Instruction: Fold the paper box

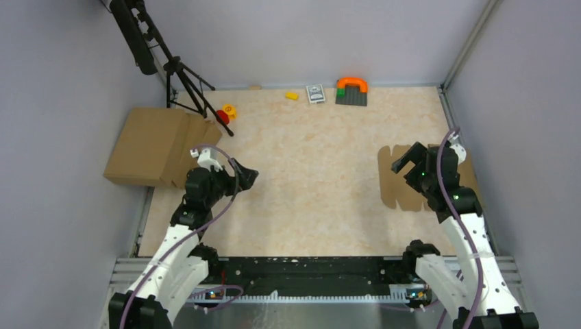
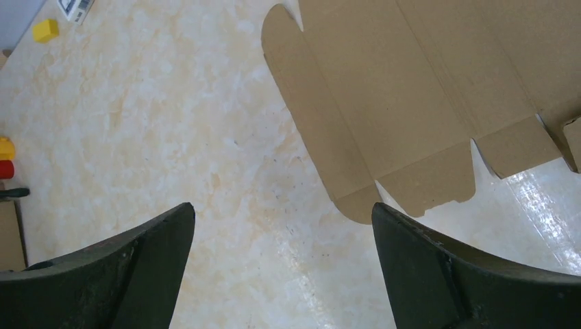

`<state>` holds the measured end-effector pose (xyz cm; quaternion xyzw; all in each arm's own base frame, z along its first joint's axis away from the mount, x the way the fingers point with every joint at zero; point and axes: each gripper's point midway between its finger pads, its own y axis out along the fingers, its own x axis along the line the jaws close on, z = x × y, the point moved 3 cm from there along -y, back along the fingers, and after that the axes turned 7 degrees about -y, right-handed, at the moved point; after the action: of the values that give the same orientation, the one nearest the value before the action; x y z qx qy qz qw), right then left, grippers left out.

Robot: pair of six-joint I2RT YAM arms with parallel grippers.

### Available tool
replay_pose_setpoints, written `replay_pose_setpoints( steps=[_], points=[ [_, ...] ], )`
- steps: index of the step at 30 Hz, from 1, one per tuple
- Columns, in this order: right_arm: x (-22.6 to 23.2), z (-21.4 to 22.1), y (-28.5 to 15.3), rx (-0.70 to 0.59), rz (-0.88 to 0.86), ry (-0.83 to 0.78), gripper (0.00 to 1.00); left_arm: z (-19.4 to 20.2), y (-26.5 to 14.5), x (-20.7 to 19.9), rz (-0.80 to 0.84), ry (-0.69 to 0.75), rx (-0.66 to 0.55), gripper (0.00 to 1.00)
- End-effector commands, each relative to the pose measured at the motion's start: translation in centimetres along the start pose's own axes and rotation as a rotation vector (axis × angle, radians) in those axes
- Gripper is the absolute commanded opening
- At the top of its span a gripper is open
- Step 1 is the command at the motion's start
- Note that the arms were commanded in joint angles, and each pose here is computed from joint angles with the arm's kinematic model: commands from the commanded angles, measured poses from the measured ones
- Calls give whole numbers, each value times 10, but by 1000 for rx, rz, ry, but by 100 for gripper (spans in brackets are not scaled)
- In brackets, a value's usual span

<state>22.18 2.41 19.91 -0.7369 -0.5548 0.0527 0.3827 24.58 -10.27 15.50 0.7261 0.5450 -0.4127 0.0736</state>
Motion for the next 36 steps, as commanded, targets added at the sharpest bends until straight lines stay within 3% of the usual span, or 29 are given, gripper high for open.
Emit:
replay_pose_setpoints(
  steps=[1,9,14,17,21,24,26,27,31,36],
  points=[
    [1,-8,-4,-56,-14,-9,99,-5,-2,8,-30,31,-63,99],
    [21,3,-4,-92,-242,-157,89,15,-2,9,70,61,-43,99],
    [10,0,0,-132,-174,-150,89,20,1,5,109,60,-5,99],
    [2,3,13,-103,-98,-134,89,24,3,2,141,57,17,99],
    [9,14,28,-36,-133,-124,88,26,6,-1,161,58,36,99],
    [4,19,41,-31,-91,-90,71,26,5,0,161,61,35,99],
    [-18,23,54,-34,73,-7,54,25,5,-1,164,62,29,99],
    [-25,25,60,-32,126,14,50,25,5,-1,166,64,28,99],
    [-40,33,83,29,282,17,49,25,5,-1,166,66,28,99],
    [-57,36,110,67,413,-30,40,25,4,-1,164,67,27,99]
  ],
)
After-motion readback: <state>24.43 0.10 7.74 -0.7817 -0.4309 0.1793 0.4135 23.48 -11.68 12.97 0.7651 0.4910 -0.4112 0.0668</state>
